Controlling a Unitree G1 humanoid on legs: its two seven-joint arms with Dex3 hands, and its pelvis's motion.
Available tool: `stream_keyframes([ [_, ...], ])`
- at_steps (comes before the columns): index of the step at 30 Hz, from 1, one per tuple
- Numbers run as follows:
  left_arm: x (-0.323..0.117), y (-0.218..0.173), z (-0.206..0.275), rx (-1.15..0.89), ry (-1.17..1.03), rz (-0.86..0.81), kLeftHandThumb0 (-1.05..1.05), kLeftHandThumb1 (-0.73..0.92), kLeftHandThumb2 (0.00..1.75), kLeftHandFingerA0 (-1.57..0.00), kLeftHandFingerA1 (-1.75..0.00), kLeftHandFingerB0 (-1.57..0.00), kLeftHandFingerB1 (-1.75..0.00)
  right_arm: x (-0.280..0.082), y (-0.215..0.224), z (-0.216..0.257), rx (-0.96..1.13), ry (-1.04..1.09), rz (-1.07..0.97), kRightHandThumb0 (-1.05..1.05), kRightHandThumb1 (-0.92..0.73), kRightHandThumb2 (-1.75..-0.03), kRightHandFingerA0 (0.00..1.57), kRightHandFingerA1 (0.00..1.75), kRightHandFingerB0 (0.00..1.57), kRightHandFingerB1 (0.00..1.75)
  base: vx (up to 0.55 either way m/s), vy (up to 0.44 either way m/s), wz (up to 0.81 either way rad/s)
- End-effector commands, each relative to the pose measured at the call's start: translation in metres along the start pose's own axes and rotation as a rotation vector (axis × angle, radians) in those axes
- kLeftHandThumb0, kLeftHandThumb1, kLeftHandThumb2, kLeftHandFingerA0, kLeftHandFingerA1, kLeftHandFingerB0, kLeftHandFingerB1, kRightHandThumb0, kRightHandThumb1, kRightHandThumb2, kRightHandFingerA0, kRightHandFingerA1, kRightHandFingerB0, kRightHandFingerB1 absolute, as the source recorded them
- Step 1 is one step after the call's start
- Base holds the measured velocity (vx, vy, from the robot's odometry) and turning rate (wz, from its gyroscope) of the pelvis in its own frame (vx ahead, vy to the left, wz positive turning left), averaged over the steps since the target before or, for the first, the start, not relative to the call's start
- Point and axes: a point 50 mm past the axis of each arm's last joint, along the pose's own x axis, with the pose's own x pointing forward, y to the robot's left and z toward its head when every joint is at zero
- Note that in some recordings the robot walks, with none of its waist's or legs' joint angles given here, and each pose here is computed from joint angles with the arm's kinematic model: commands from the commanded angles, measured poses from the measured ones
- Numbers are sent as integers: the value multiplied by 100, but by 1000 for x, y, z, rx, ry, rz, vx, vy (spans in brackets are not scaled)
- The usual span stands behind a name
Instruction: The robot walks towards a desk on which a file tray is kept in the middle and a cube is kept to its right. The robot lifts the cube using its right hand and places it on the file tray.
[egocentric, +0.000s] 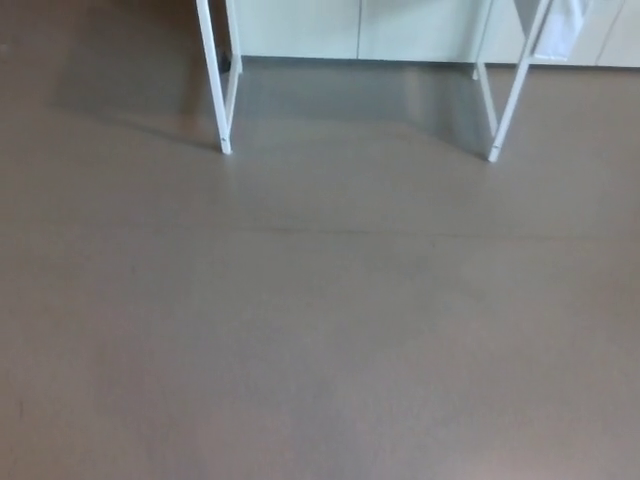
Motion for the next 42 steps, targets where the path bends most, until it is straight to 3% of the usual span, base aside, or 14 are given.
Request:
stream_keyframes([
  [1, 1, -3, 4, 26, -37, -11, -76, 69, 106, 0, -46, -5, -29, 0, -15, -2, -66, -1, -22, -70, -66, -62, 31, 33, 10, 24, 392, -364, 11],
  [11, -1, -9, -6, 23, -59, -33, -76, 70, 103, -4, -49, -7, -35, 2, -30, 8, -83, -21, -36, -34, -41, -97, 2, 43, 1, 46, 272, -104, 6],
  [13, -1, -10, -7, 8, -40, -31, -73, 88, 68, -5, -40, -12, -28, 1, -33, 10, -56, -23, -18, -34, -42, -97, 0, 43, 0, 46, 327, 34, -12],
  [15, 0, -11, -8, 46, -32, -21, -86, 75, 107, -9, -53, -3, -40, 0, -35, 12, -88, -28, -34, -34, -41, -96, 1, 43, 1, 45, 372, 62, -11],
  [19, 1, -14, -8, 54, -40, -26, -77, 85, 68, -7, -45, -12, -29, 1, -40, 13, -68, -35, -38, -34, -43, -97, 0, 43, 0, 45, 436, 109, -18],
  [20, 2, -14, -7, 53, -37, -25, -78, 70, 103, -4, -50, -8, -36, 1, -40, 13, -87, -41, -41, -72, -61, -82, 26, 40, 9, 31, 392, 103, -4],
  [24, 3, -15, -6, 4, -47, -29, -75, 68, 104, -3, -45, -7, -37, 8, -43, 16, -56, -11, -47, -65, -67, -62, 38, 34, 10, 24, 311, 18, 5],
  [25, 3, -15, -5, 18, -48, -28, -75, 88, 67, -6, -43, -13, -29, 9, -43, 16, -54, -16, -52, -70, -60, -80, 26, 40, 9, 32, 302, -51, 5],
  [28, 3, -16, -6, 46, -53, -32, -75, 70, 106, -2, -45, -8, -37, 9, -45, 18, -47, -25, -66, -70, -59, -79, 22, 39, 8, 33, 321, -138, 14],
  [33, 2, -14, -5, 5, -63, -32, -73, 88, 67, -5, -45, -11, -31, 4, -47, 21, -25, -75, -61, -33, -38, -94, 1, 44, 1, 45, 505, -265, 30],
  [35, 1, -14, -5, 4, -75, -41, -72, 68, 106, 0, -47, -5, -40, 8, -46, 21, -51, -27, -52, -73, -58, -78, 25, 38, 10, 35, 390, -206, 36],
  [38, 2, -13, -5, 21, -63, -30, -72, 88, 67, -6, -45, -13, -31, 6, -46, 19, -43, -22, -40, -35, -38, -94, 0, 44, 0, 45, 358, -132, 1],
  [41, 1, -12, -5, 32, -69, -29, -73, 90, 67, -6, -44, -13, -31, 3, -42, 18, -128, -36, -52, -76, -61, -83, 27, 41, 9, 33, 398, -49, -8],
  [42, 0, -11, -7, 45, -68, -31, -75, 70, 105, -4, -47, -8, -38, 2, -40, 19, -120, -24, -47, -73, -59, -82, 29, 41, 10, 34, 411, 38, -29],
])
